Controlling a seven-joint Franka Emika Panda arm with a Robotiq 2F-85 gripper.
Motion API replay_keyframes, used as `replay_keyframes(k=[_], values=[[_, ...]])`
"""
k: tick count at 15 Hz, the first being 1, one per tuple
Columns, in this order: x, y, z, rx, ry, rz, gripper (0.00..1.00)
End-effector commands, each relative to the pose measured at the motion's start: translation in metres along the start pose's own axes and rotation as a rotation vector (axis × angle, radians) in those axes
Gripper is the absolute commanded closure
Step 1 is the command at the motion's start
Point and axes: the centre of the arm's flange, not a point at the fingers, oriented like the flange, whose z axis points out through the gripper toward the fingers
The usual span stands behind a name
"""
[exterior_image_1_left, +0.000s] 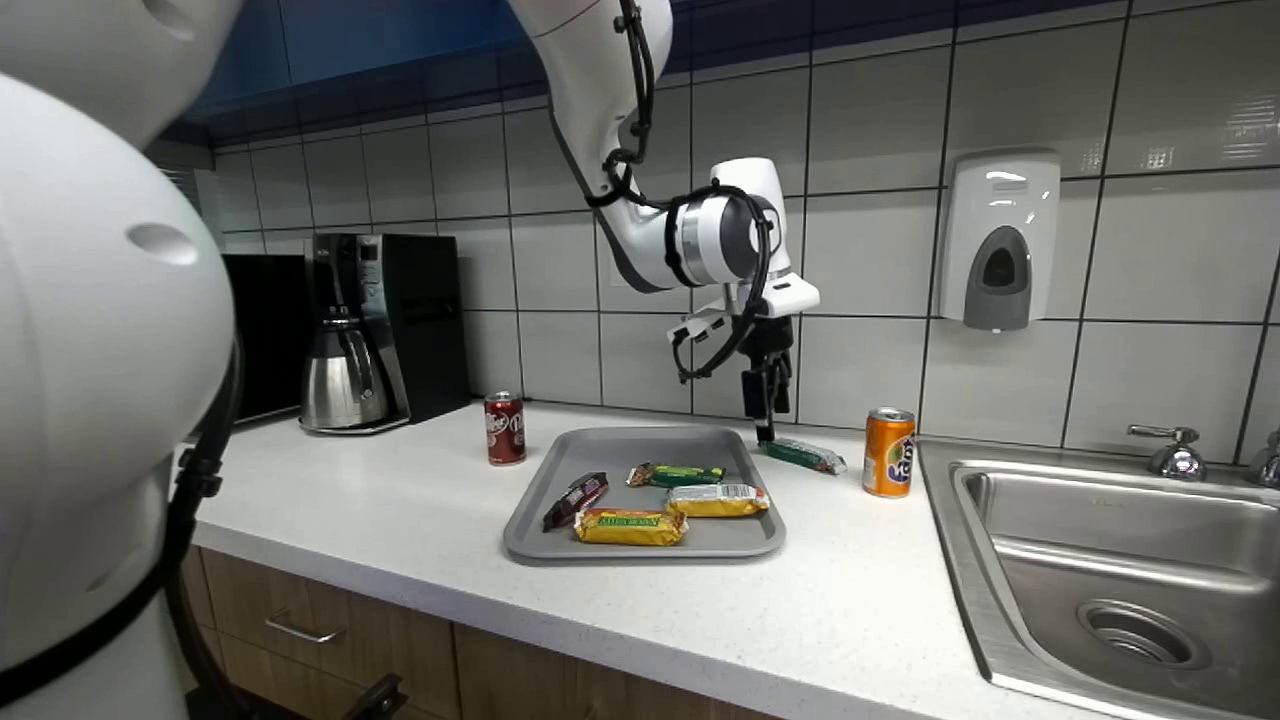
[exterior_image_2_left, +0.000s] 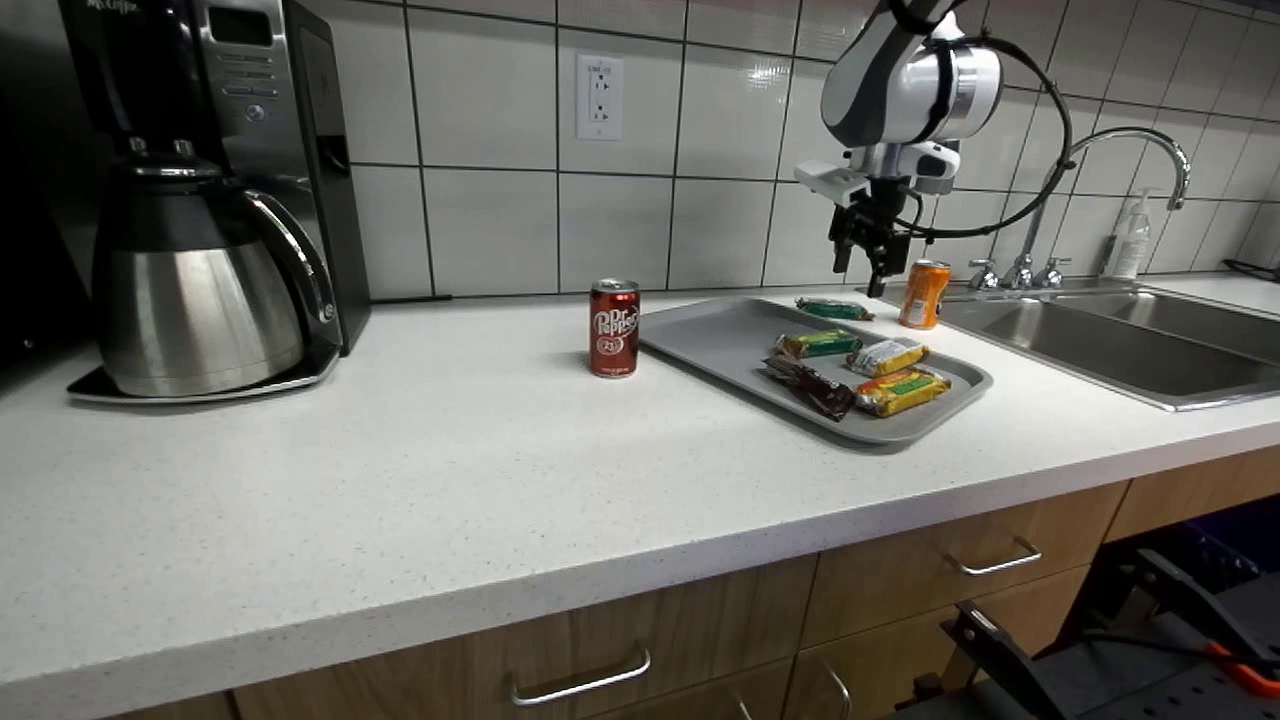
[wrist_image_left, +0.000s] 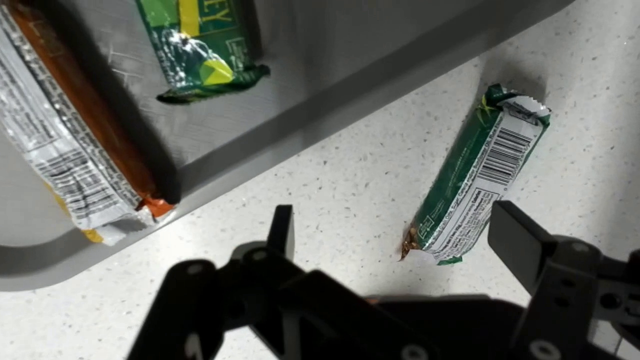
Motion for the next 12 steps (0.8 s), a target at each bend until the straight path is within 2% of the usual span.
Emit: replay_keyframes(k=[1,12], values=[[0.007,-0.029,0.004,-0.025,-0.006,0.064,0.0],[0.022,-0.065,0.031,-0.036,0.015,0.128,0.0]])
